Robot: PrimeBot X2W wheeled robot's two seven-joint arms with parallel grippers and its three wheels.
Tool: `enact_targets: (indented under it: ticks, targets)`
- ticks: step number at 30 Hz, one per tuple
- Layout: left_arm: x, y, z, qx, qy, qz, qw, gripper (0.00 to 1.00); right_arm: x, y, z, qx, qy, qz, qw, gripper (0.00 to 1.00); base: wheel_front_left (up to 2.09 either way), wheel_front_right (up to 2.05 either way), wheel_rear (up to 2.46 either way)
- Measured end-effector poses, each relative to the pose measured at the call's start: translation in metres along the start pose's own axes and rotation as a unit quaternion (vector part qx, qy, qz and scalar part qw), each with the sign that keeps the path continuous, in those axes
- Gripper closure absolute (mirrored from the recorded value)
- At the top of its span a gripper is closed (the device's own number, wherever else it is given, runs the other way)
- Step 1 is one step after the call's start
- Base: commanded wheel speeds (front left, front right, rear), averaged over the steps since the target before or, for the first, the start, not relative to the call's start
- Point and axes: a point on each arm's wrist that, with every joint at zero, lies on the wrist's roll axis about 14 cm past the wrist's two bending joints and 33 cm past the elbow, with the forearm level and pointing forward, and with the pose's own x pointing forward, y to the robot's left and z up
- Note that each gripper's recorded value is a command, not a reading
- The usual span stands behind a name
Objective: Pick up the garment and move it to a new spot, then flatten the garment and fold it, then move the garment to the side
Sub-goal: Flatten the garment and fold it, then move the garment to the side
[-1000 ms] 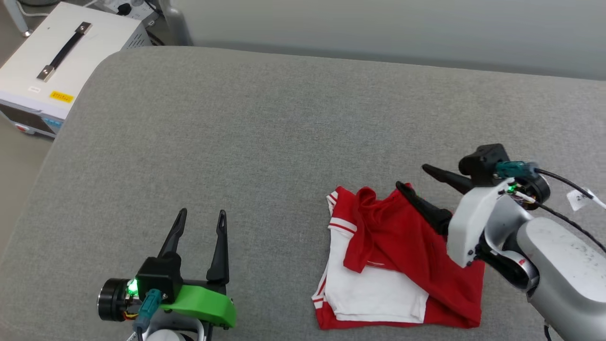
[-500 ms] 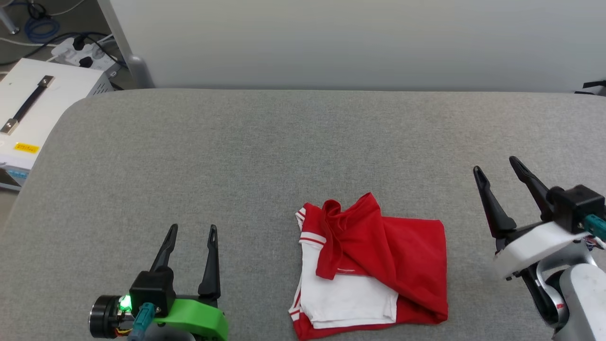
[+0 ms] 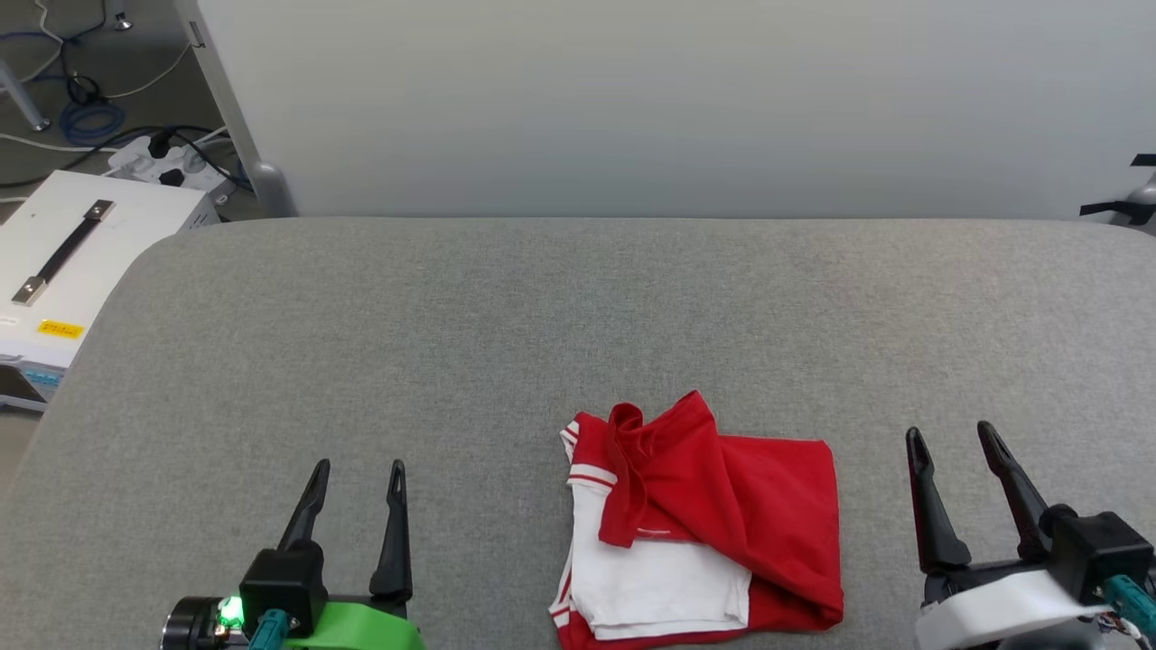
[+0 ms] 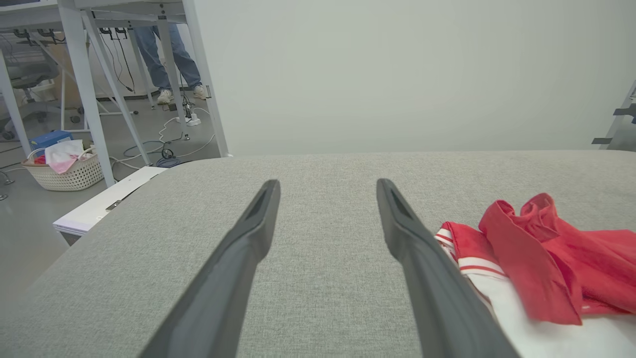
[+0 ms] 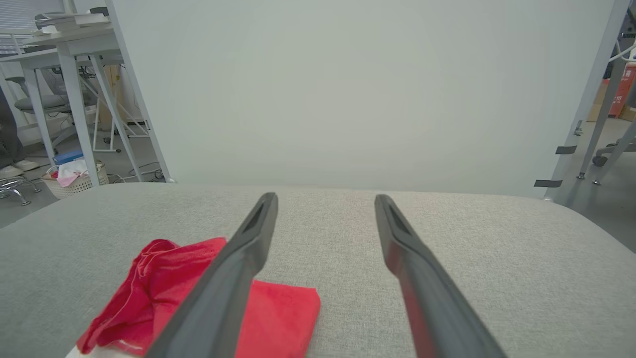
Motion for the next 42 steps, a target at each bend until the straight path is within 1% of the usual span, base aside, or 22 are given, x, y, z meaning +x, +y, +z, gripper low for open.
enact_targets:
  ticks: [9,22,26,30,33,35,39,42]
  targets:
    - [-0.007,0.002,-0.002,0.0,0.003,0.004,1.0,0.0,-0.015,0.001,0.0,0.006,0.001,-0.01,1.0,0.0,0.0,0.0,0.0]
    - [-0.007,0.001,-0.006,-0.001,0.01,0.002,1.0,0.0,-0.012,0.0,0.0,-0.004,0.001,-0.008,1.0,0.0,0.0,0.0,0.0]
    - [-0.006,0.0,-0.01,-0.001,0.017,0.002,1.0,0.0,0.006,-0.013,0.017,-0.025,-0.025,-0.01,0.999,0.0,0.0,0.0,0.0]
    - [-0.003,-0.001,-0.015,-0.002,0.024,0.001,1.0,0.0,0.035,-0.026,0.049,-0.066,-0.063,0.004,0.996,0.0,0.0,0.0,0.0]
    - [0.001,-0.001,-0.015,-0.002,0.025,0.0,1.0,0.0,0.056,-0.03,0.071,-0.085,-0.078,0.016,0.993,0.0,0.0,0.0,0.0]
    - [0.003,-0.001,-0.016,-0.002,0.026,0.0,1.0,0.0,0.07,-0.031,0.078,-0.095,-0.07,0.027,0.993,0.0,0.0,0.0,0.0]
    - [0.007,0.002,-0.02,-0.002,0.031,0.004,1.0,0.0,0.094,-0.026,0.075,-0.078,-0.026,0.055,0.995,0.0,0.0,0.0,0.0]
    - [0.01,0.004,-0.023,-0.001,0.036,0.006,0.999,0.0,0.106,-0.017,0.055,-0.063,0.047,0.084,0.993,0.0,0.0,0.0,0.0]
